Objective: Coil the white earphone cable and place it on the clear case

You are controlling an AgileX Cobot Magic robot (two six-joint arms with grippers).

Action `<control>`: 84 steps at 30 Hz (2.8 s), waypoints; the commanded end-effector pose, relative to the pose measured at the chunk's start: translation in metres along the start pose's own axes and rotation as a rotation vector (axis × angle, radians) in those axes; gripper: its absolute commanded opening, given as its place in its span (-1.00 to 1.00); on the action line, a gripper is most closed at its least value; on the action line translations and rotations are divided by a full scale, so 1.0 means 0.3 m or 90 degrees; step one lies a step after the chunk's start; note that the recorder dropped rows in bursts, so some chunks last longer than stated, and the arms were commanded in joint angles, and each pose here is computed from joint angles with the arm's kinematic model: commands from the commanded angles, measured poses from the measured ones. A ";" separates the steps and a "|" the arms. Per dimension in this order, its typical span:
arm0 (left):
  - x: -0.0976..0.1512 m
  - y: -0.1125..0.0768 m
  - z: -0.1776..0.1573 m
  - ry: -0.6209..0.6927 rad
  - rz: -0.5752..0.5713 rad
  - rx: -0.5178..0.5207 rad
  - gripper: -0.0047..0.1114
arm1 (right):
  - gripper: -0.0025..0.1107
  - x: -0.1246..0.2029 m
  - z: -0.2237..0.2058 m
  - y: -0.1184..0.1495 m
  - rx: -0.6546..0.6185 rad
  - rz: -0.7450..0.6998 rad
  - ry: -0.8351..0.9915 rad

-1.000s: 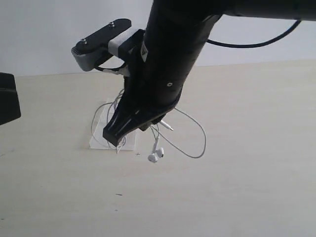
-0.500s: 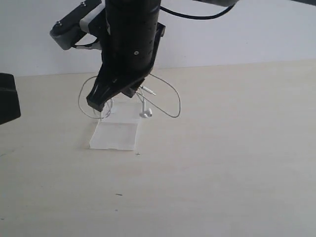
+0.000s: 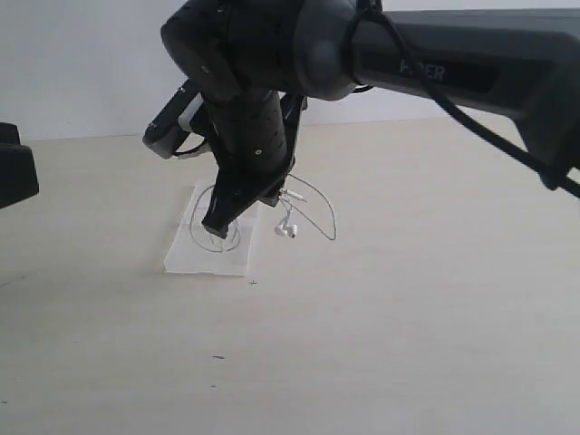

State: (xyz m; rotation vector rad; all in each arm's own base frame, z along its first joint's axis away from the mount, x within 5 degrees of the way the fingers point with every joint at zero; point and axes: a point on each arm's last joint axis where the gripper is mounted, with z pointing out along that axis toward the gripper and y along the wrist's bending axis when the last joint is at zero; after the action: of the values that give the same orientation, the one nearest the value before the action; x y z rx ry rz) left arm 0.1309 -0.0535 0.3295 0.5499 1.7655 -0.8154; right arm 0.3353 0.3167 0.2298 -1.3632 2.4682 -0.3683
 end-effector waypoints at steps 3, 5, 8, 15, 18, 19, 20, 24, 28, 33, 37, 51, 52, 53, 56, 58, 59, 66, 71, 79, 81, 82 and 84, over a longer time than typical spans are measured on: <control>-0.007 0.007 -0.003 -0.015 -0.006 -0.022 0.15 | -0.96 -0.067 0.019 -0.025 -0.003 0.047 -0.073; -0.007 0.007 -0.003 -0.016 -0.006 -0.023 0.15 | -0.96 -0.092 0.011 -0.019 -0.026 0.064 -0.109; -0.007 0.007 -0.003 -0.016 -0.006 -0.023 0.15 | -0.96 -0.129 -0.005 -0.030 -0.046 0.109 -0.168; 0.003 0.012 -0.001 -0.013 -0.012 -0.027 0.15 | -0.96 -0.189 -0.023 -0.032 -0.192 0.259 -0.294; 0.003 0.012 -0.001 -0.014 -0.010 -0.028 0.15 | -0.96 -0.208 -0.023 -0.043 -0.266 0.327 -0.337; 0.003 0.012 -0.001 -0.014 -0.010 -0.028 0.15 | -0.96 -0.211 -0.021 -0.049 -0.278 0.341 -0.345; 0.003 0.012 -0.001 -0.014 -0.010 -0.028 0.15 | -0.96 -0.214 -0.018 -0.051 -0.290 0.354 -0.349; 0.002 0.013 -0.001 -0.014 -0.009 -0.030 0.15 | -0.96 -0.215 -0.002 -0.063 -0.320 0.393 -0.360; 0.001 0.017 -0.001 -0.016 -0.009 -0.038 0.15 | -0.96 -0.199 0.039 -0.068 -0.359 0.438 -0.347; 0.001 0.017 -0.001 -0.016 -0.009 -0.038 0.15 | -0.96 -0.180 0.089 -0.057 -0.391 0.453 -0.336; 0.001 0.017 -0.001 -0.016 -0.009 -0.038 0.15 | -0.96 -0.162 0.123 -0.063 -0.423 0.494 -0.324; 0.000 0.020 -0.001 -0.018 -0.009 -0.045 0.15 | -0.96 -0.122 0.178 -0.081 -0.383 0.593 -0.247; 0.000 0.020 -0.001 -0.018 -0.009 -0.045 0.15 | -0.96 -0.121 0.179 -0.080 -0.384 0.600 -0.243; 0.000 0.020 -0.001 -0.018 -0.009 -0.045 0.15 | -0.96 -0.120 0.180 -0.080 -0.383 0.602 -0.240; 0.000 0.020 -0.001 -0.018 -0.009 -0.045 0.15 | -0.96 -0.117 0.183 -0.083 -0.374 0.614 -0.231; 0.000 0.021 -0.001 -0.019 -0.009 -0.047 0.15 | -0.96 -0.116 0.185 -0.087 -0.370 0.638 -0.228; 0.000 0.021 -0.001 -0.019 -0.009 -0.047 0.15 | -0.96 -0.115 0.187 -0.090 -0.363 0.649 -0.226; 0.000 0.021 -0.001 -0.019 -0.009 -0.047 0.15 | -0.96 -0.109 0.218 -0.087 -0.351 0.689 -0.201; 0.000 0.021 -0.001 -0.019 -0.009 -0.047 0.15 | -0.96 -0.111 0.250 -0.075 -0.349 0.697 -0.191; 0.000 0.021 -0.001 -0.019 -0.009 -0.047 0.15 | -0.96 -0.110 0.301 -0.060 -0.350 0.730 -0.169; 0.000 0.021 -0.001 -0.019 -0.009 -0.047 0.15 | -0.96 -0.112 0.304 -0.061 -0.349 0.736 -0.174; 0.000 0.021 -0.001 -0.019 -0.009 -0.047 0.15 | -0.96 -0.113 0.304 -0.062 -0.350 0.743 -0.177; 0.000 0.021 -0.001 -0.019 -0.009 -0.047 0.15 | -0.96 -0.116 0.303 -0.064 -0.352 0.749 -0.184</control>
State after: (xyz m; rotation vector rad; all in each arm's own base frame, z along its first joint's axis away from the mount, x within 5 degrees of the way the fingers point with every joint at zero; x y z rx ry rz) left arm 0.1353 -0.0494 0.3277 0.4956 1.7734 -0.7627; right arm 0.3990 0.3300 0.1551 0.0958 2.7104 0.7340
